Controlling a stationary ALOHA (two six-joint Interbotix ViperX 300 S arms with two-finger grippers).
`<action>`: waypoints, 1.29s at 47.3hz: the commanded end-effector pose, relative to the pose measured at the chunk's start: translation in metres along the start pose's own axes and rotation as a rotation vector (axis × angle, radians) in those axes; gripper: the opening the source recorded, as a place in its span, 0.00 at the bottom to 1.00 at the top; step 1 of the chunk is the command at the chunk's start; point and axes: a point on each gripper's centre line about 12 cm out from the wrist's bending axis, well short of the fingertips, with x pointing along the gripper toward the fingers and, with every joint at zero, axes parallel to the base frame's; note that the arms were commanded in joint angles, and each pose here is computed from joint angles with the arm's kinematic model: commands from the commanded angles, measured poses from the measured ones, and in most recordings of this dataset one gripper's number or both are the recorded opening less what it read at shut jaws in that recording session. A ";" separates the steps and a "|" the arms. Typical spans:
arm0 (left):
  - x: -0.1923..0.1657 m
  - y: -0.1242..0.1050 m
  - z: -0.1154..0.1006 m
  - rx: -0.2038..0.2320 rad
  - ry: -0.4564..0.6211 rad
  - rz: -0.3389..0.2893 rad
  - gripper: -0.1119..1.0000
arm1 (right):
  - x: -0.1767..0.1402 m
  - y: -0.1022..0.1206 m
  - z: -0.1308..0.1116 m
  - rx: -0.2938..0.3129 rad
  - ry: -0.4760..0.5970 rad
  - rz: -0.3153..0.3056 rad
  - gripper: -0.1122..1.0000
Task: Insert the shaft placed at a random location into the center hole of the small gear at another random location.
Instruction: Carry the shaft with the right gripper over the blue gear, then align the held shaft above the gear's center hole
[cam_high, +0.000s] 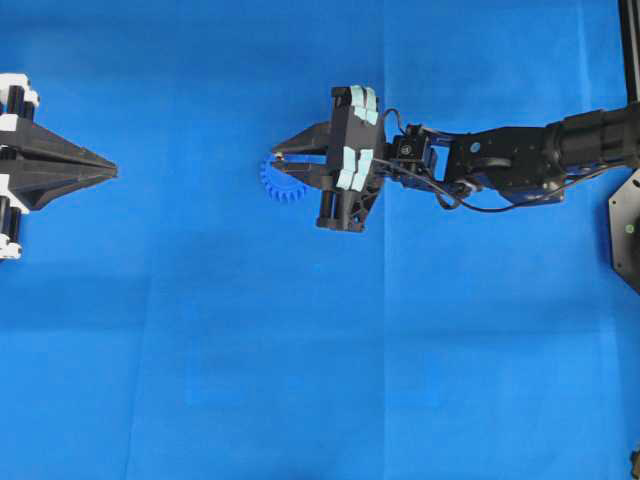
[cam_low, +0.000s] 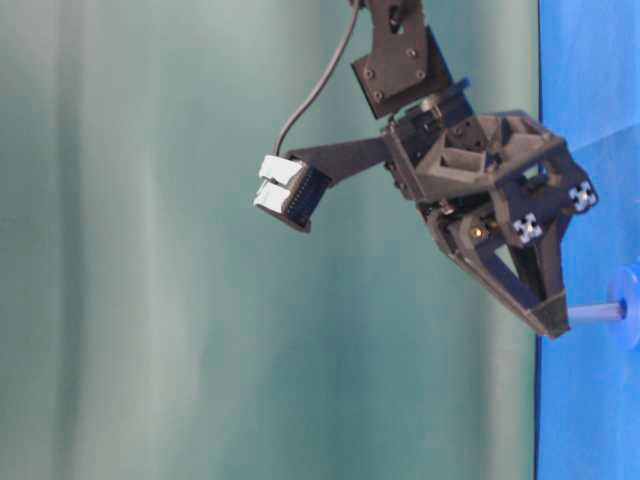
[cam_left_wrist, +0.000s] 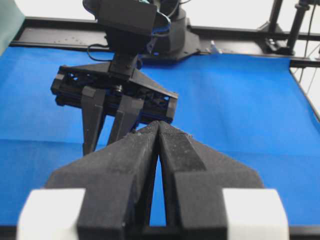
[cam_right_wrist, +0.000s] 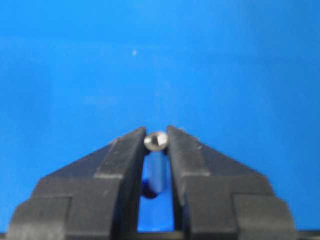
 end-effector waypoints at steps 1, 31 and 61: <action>0.002 0.000 0.003 0.000 -0.009 -0.002 0.10 | 0.002 0.000 0.010 0.006 -0.037 -0.002 0.13; 0.001 0.000 0.001 0.001 -0.006 -0.003 0.10 | 0.001 0.000 0.008 0.007 -0.030 -0.003 0.13; 0.001 0.000 0.001 -0.002 -0.008 -0.002 0.10 | -0.027 0.002 0.055 -0.020 -0.119 0.009 0.13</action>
